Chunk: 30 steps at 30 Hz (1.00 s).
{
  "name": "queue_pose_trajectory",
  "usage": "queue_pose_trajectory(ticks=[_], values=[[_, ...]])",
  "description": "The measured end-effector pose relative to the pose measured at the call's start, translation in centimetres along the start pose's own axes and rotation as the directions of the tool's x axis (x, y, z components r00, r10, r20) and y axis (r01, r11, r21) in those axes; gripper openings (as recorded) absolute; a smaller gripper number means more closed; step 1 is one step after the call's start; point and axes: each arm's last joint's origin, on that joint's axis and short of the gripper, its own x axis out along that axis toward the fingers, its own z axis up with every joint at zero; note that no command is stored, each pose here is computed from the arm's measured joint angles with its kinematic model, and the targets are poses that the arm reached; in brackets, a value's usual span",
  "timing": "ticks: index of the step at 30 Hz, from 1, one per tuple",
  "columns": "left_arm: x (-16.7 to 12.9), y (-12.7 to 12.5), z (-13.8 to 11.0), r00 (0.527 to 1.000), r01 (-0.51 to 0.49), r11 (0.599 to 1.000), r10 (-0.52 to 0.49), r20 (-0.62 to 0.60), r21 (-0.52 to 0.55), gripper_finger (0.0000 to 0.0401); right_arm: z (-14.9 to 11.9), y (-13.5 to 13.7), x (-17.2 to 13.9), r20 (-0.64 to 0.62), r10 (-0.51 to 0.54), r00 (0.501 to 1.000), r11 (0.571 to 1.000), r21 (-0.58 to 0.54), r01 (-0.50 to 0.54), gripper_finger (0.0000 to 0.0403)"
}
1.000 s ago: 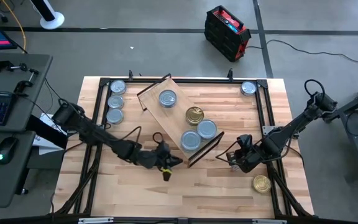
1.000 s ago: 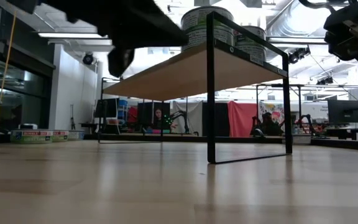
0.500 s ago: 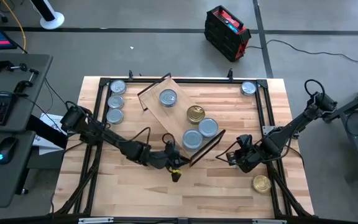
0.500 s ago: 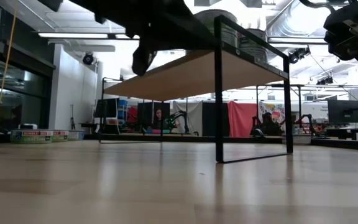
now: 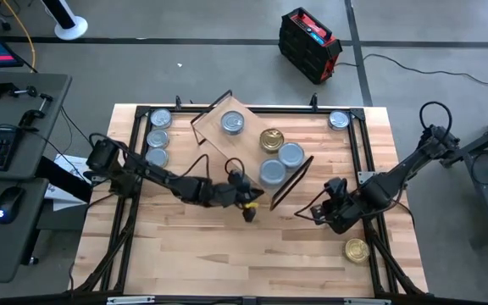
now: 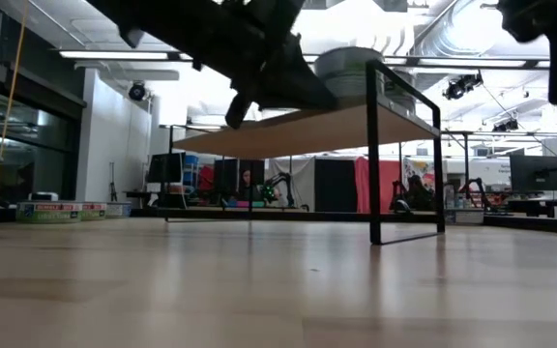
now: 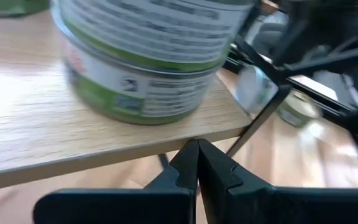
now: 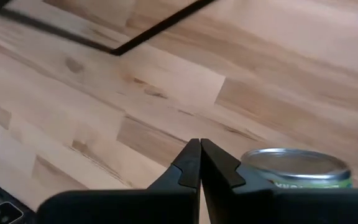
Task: Stack canned seafood by type on shelf
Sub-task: Stack the white-green tuna can on top of the other white-green tuna cans on the shelf
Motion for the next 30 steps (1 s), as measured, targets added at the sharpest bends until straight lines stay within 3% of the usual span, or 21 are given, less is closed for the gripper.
queue_pose_trajectory(ticks=[8,12,16,20,24,27,30], values=[[1.1,2.4,1.3,0.998,-0.056,0.998,0.057,0.016,-0.02,0.0,0.9,0.8,-2.8,0.062,0.007,0.998,1.0,-0.018,-0.006,0.0],[1.4,3.0,1.6,0.997,-0.069,0.997,0.069,0.017,-0.028,0.0,1.0,-0.2,-2.8,0.058,-0.091,0.994,0.995,0.037,0.089,0.0],[0.6,2.4,2.0,0.999,0.03,0.999,-0.031,-0.036,-0.013,0.0,0.5,-2.0,-1.0,-0.02,-0.237,0.971,0.965,0.11,0.238,0.0],[-1.8,0.9,2.3,0.985,0.12,0.993,-0.119,-0.125,-0.003,0.0,0.1,-3.9,1.0,-0.06,-0.361,0.931,0.91,0.194,0.366,0.0],[-5.4,-1.2,2.2,0.963,0.184,0.982,-0.173,-0.207,0.039,0.0,-0.7,-5.1,2.7,-0.177,-0.416,0.892,0.871,0.204,0.447,0.0],[-8.6,-2.7,1.5,0.939,0.233,0.97,-0.206,-0.276,0.068,0.0,-1.2,-5.7,3.6,-0.203,-0.42,0.885,0.867,0.2,0.457,0.0],[-11.4,-4.0,0.6,0.936,0.216,0.973,-0.181,-0.302,0.087,0.0,-1.5,-5.7,4.1,-0.213,-0.385,0.898,0.88,0.209,0.427,0.0]])
